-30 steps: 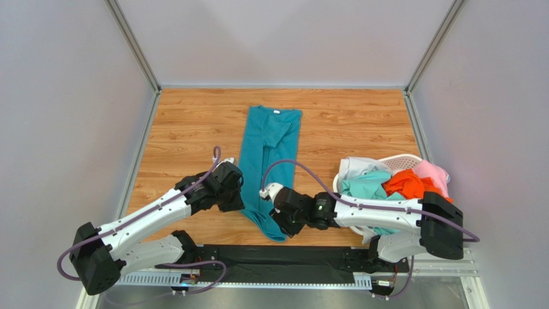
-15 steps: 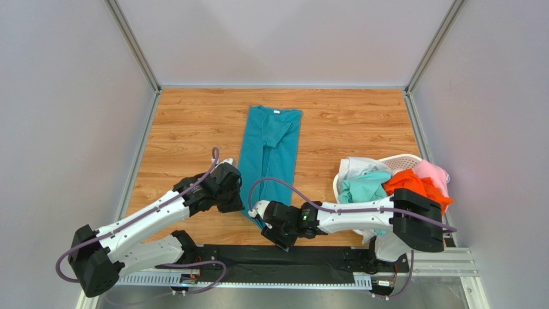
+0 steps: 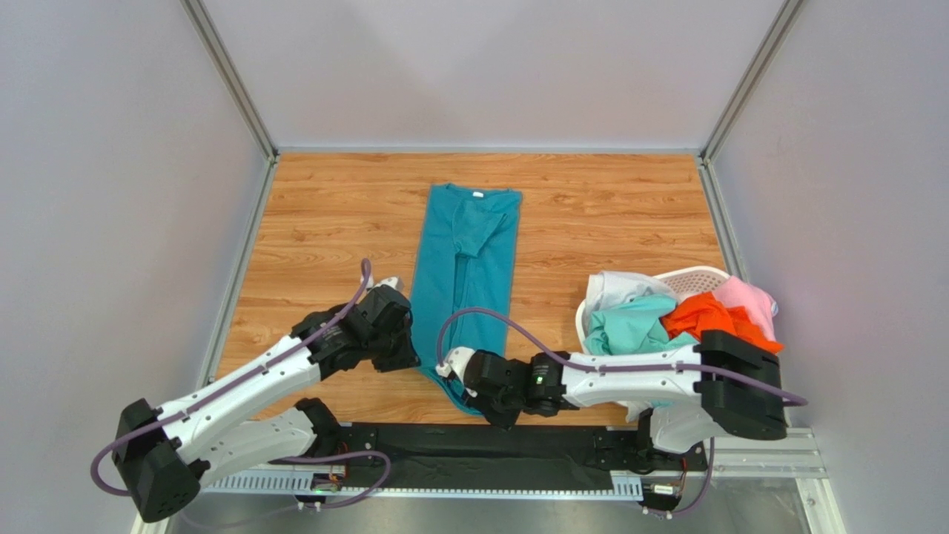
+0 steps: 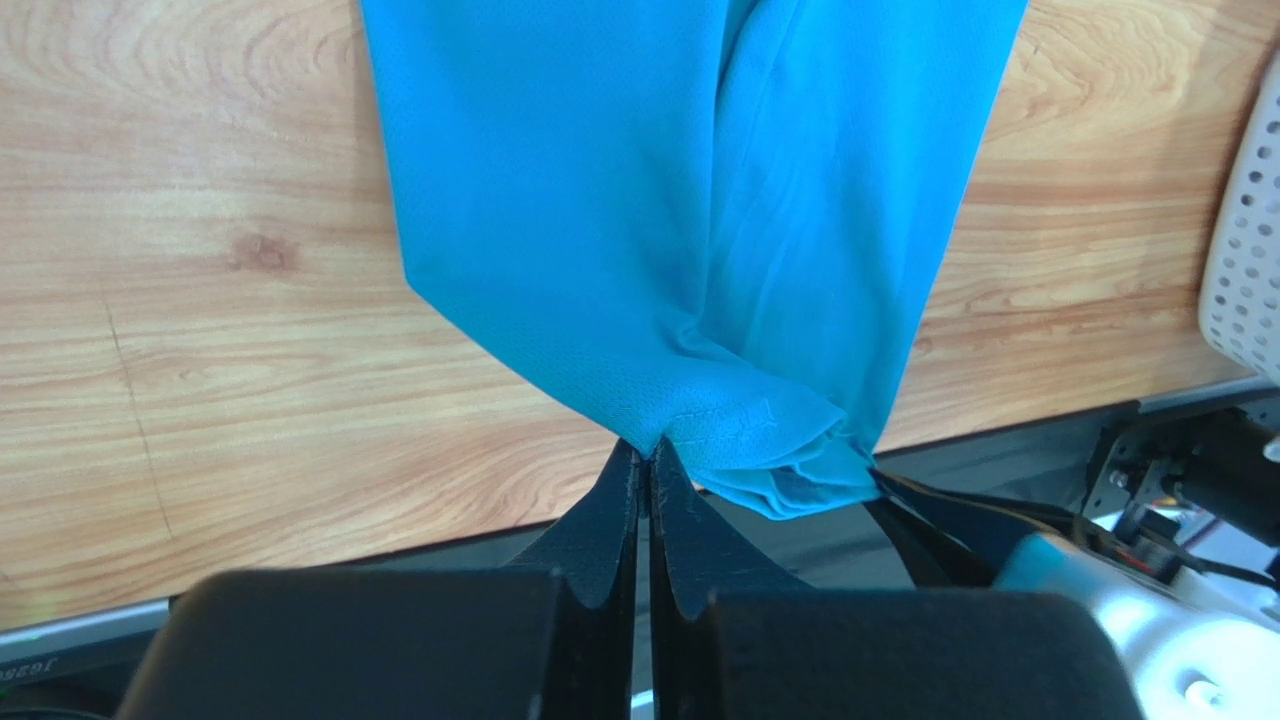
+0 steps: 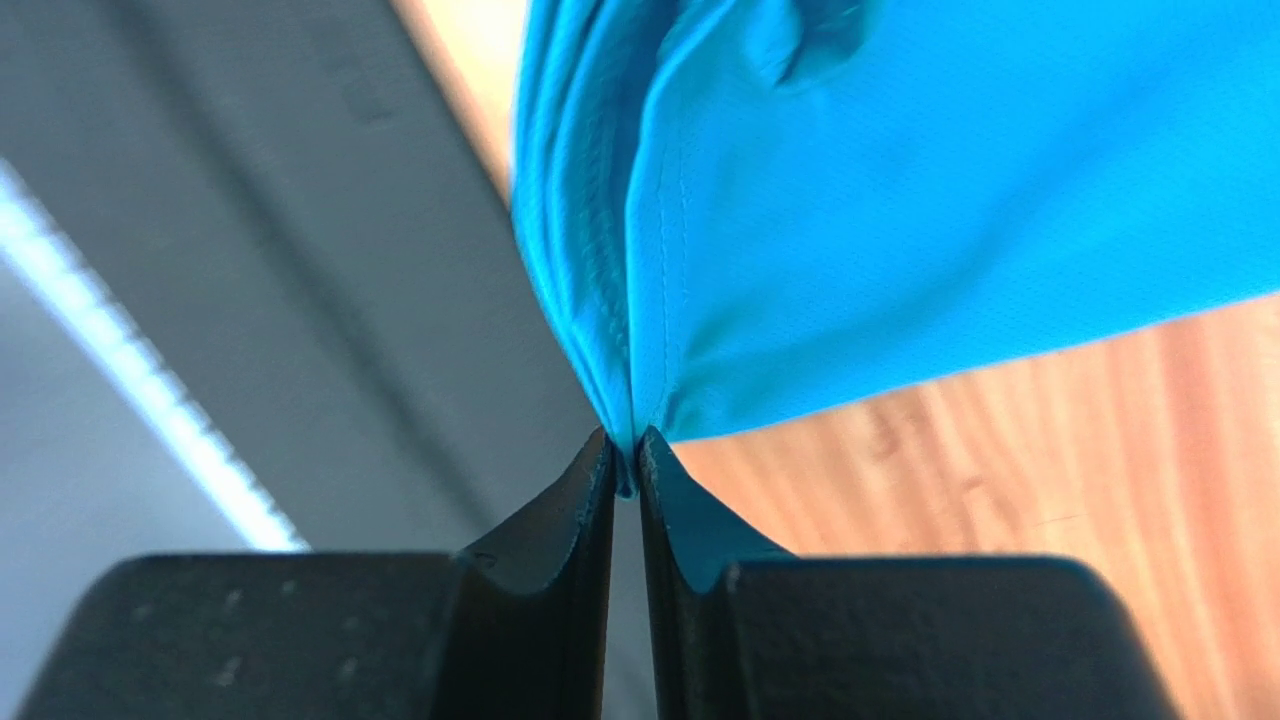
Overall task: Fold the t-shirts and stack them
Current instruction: Fold the tshirt
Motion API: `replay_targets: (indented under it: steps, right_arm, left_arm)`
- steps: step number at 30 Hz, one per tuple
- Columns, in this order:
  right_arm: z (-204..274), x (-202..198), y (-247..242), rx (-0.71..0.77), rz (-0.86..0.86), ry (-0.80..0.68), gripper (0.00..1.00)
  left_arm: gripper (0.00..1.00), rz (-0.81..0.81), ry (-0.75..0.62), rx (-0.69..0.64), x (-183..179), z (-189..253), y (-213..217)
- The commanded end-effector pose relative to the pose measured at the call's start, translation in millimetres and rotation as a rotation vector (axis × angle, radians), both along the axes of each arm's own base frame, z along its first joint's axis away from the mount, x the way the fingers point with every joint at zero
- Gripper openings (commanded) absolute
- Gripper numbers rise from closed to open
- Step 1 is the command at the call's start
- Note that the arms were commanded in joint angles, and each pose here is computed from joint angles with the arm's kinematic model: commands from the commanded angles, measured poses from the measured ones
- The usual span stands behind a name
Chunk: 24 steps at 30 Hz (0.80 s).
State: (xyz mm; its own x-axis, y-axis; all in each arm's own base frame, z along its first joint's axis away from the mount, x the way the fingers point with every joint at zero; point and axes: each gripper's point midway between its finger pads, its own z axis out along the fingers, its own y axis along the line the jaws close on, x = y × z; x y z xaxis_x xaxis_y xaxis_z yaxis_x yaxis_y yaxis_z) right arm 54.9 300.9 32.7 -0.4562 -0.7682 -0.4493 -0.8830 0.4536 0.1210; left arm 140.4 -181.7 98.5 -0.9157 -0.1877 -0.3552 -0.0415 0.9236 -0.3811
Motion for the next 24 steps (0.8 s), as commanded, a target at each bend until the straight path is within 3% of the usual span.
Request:
replay_targets:
  steps: [1, 5, 12, 19, 24]
  right_arm:
    - [31, -28, 10, 0.138, 0.059, 0.095, 0.12]
    - [43, -33, 3, 0.157, 0.040, 0.119, 0.12]
    - [83, -15, 3, 0.205, 0.007, 0.083, 0.11]
    - [106, 44, -13, 0.235, -0.181, -0.020, 0.10]
    - [114, 92, -26, 0.197, -0.319, -0.173, 0.10]
  left_arm:
    - [0.00, 0.020, 0.032, -0.026, -15, 0, 9]
    - [0.00, 0.041, 0.035, -0.028, -29, 0, 25]
    - [0.00, 0.046, -0.064, -0.080, -21, 25, 27]
    - [0.00, 0.085, -0.155, -0.028, 7, 54, 26]
    - [0.00, 0.135, -0.196, 0.026, 31, 61, 26]
